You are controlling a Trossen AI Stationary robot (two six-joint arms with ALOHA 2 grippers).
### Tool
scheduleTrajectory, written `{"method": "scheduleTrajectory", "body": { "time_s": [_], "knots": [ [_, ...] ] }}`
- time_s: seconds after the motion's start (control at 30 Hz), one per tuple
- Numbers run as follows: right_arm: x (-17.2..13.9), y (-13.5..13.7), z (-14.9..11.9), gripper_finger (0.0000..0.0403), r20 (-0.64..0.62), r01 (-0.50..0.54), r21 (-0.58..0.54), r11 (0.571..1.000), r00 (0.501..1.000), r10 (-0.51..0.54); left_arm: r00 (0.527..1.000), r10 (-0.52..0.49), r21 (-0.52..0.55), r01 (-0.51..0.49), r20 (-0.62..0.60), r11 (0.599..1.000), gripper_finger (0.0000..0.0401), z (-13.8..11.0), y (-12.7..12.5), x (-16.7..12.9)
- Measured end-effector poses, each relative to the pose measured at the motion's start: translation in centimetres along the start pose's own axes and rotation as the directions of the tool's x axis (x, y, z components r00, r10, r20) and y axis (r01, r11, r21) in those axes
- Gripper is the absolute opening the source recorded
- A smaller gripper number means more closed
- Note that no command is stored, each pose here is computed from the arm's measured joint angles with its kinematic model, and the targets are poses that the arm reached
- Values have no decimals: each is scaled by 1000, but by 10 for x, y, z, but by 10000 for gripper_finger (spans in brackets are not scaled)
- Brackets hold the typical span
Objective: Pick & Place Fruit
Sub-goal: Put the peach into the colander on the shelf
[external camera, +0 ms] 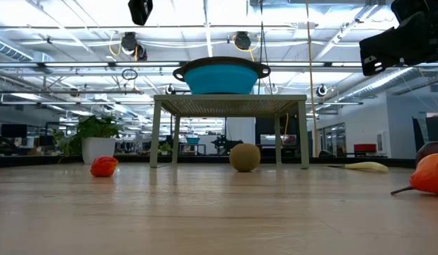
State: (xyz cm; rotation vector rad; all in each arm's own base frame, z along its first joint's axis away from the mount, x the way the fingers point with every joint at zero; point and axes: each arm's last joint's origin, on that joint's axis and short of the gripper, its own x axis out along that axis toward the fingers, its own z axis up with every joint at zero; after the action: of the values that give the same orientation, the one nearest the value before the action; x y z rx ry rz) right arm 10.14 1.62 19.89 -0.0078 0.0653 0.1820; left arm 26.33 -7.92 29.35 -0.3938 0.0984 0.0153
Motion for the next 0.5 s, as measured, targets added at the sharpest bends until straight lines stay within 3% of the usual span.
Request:
{"method": "scheduleTrajectory", "body": {
  "time_s": [0.27,0.5],
  "knots": [
    [0,0,0,0,0,0,-8,1000,1000,0,998,56,-163,-50,30,985,118,3,5,1],
    [0,0,0,0,-1,0,-10,1000,1000,0,995,89,-388,-62,52,920,118,7,14,4]
  ]
}}
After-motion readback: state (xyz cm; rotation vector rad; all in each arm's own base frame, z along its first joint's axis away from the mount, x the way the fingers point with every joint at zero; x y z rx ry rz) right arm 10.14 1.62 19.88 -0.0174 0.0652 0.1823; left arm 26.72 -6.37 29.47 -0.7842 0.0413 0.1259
